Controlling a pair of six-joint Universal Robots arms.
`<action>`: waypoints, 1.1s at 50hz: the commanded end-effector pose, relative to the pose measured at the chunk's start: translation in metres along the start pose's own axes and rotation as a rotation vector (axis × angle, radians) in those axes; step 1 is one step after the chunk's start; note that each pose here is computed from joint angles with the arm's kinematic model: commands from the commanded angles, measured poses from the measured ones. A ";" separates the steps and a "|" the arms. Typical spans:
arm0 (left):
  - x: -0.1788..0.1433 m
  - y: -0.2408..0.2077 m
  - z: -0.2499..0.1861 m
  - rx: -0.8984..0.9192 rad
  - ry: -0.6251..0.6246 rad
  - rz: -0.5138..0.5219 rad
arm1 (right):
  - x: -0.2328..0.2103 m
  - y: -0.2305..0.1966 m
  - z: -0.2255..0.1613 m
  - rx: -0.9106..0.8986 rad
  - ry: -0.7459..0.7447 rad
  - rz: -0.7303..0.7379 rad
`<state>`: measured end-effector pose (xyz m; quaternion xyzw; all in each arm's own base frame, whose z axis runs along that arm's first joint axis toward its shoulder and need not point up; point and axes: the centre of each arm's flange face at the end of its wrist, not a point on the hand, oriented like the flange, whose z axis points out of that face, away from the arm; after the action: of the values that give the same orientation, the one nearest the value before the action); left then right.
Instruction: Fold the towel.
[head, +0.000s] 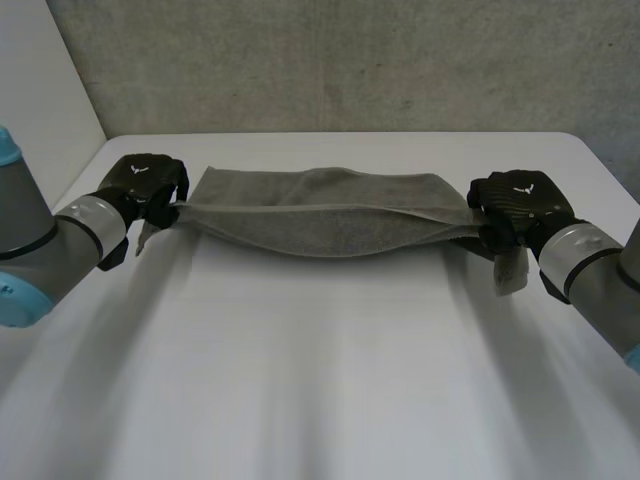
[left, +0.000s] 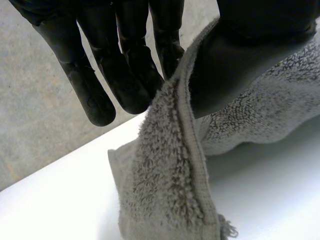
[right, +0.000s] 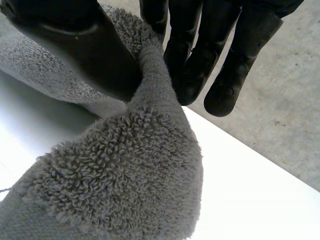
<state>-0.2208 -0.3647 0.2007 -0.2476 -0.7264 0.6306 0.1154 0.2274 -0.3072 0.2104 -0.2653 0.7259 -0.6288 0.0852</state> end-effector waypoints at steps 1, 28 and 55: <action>0.009 -0.004 -0.024 -0.007 0.037 -0.006 | -0.005 0.012 -0.004 -0.098 -0.060 0.020; -0.023 -0.075 -0.088 0.210 0.004 -0.061 | 0.030 -0.069 -0.047 -0.071 -0.160 -0.156; -0.020 -0.256 -0.009 0.917 -0.083 0.154 | 0.051 -0.244 0.034 0.820 0.151 -0.192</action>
<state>-0.2579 -0.4147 0.3593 -0.2438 -0.5070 0.8198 0.1068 0.2784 -0.3944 0.3850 -0.2991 0.4899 -0.8186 0.0183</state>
